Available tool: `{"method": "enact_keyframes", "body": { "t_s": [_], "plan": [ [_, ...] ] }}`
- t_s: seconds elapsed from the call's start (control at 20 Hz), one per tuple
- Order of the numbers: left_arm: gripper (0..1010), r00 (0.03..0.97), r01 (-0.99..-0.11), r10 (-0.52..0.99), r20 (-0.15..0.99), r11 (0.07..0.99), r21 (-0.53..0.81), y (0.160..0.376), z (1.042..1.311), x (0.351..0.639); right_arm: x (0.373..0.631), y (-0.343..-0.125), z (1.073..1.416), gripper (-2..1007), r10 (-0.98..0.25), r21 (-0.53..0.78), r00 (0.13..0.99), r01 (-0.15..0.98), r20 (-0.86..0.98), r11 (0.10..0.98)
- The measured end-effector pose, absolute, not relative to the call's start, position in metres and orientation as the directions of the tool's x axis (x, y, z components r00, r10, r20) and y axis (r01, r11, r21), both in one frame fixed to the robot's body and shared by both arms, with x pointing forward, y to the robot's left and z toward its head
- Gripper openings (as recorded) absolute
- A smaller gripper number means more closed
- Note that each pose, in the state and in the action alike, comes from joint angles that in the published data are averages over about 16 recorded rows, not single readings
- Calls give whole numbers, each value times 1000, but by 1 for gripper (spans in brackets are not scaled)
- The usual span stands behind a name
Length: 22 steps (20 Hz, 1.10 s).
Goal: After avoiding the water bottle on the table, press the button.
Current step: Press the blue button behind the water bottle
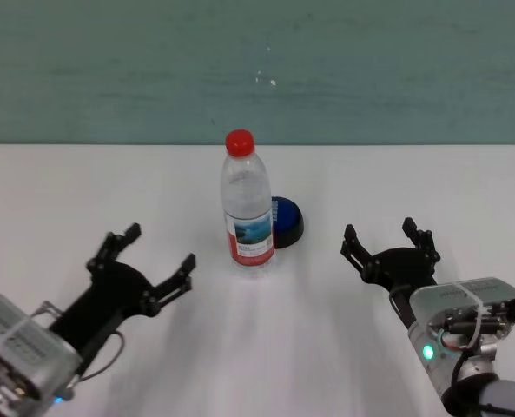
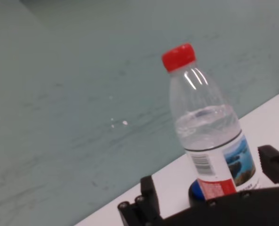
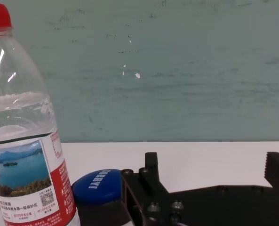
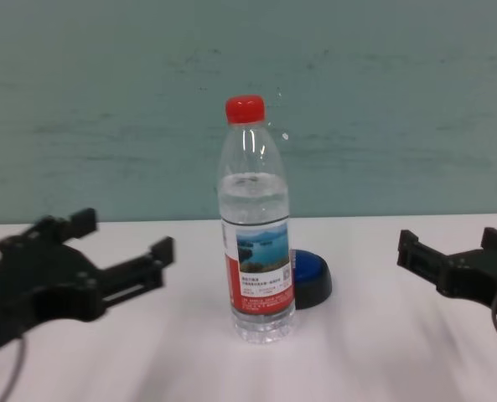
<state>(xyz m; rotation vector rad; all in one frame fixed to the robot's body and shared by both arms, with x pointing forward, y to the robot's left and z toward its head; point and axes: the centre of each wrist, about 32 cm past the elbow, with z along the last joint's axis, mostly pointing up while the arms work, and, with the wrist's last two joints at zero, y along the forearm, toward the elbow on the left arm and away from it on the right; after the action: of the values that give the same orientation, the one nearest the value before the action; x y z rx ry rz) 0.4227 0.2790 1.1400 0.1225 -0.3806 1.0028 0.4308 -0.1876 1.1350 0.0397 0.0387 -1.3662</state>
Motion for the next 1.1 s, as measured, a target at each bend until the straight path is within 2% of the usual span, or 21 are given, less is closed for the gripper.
{"method": "enact_keyframes", "body": {
  "t_s": [0.5, 1.1],
  "plan": [
    [1000, 480, -825, 779, 403, 557, -95, 310, 1152, 420, 431, -188, 1135, 1003, -978, 6, 203, 979, -51, 203],
    [1000, 468, -822, 774, 427, 558, -111, 333, 1156, 432, 431, -188, 1135, 1003, -978, 6, 203, 979, -51, 203]
  ]
}}
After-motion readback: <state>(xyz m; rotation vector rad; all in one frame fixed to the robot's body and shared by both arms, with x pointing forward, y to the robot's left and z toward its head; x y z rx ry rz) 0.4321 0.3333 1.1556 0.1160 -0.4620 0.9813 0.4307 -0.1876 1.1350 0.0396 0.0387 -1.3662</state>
